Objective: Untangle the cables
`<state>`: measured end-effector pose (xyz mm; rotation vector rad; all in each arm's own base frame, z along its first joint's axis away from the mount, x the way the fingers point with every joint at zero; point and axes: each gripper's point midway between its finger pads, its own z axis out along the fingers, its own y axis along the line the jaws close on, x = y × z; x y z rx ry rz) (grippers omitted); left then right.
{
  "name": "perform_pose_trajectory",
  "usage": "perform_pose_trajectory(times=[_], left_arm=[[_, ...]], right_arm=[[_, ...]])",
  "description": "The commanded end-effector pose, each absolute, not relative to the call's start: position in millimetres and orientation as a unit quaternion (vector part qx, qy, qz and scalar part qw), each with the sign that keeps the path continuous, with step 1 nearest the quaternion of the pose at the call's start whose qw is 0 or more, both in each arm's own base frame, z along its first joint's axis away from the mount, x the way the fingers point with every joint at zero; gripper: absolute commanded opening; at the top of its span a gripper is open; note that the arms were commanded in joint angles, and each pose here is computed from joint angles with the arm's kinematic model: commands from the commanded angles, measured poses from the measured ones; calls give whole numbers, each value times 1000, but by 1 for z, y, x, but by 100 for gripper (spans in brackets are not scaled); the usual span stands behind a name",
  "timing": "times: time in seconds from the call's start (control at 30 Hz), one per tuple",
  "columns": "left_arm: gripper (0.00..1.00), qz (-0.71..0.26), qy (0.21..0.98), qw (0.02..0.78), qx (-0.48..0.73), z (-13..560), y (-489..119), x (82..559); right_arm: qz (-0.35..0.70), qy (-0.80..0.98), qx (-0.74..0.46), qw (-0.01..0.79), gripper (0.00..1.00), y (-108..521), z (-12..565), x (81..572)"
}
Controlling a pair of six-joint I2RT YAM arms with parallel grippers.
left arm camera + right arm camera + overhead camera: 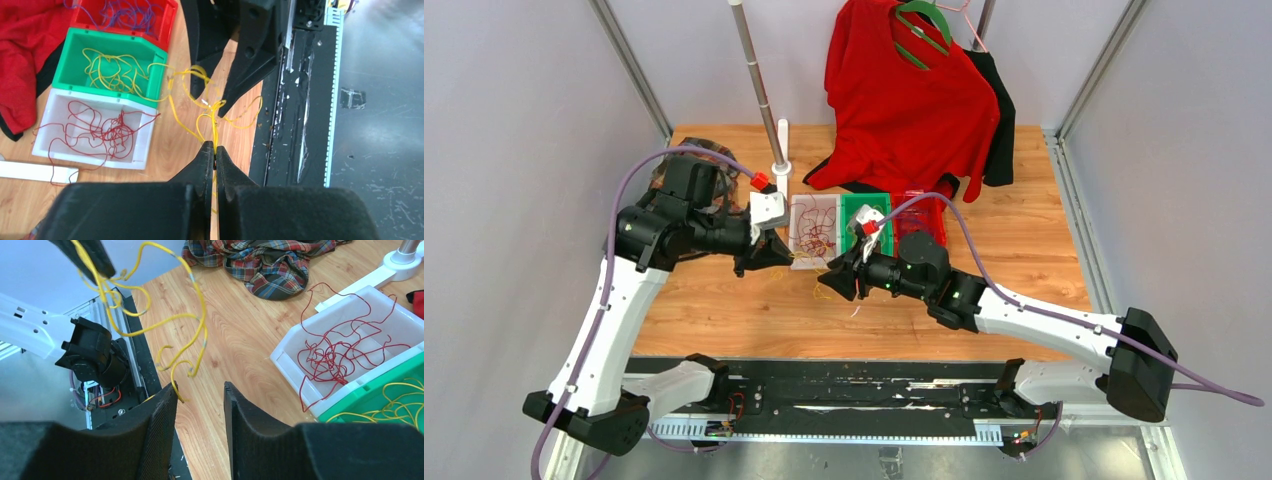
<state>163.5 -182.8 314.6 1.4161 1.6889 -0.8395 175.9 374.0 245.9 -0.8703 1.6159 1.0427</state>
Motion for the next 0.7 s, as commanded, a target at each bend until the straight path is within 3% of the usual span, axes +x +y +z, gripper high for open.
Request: perform_pose_trajectory(times=[0.0, 0.23, 0.67], left_arm=[[1, -359, 649, 391, 545, 334, -189, 151], [0, -341, 639, 408, 555, 341, -186, 152], [0, -332, 618, 434, 565, 360, -186, 151]], right_arm=[[455, 654, -335, 503, 41, 377, 261, 180], [487, 639, -312, 508, 51, 376, 270, 174], [568, 612, -236, 498, 55, 393, 293, 170]])
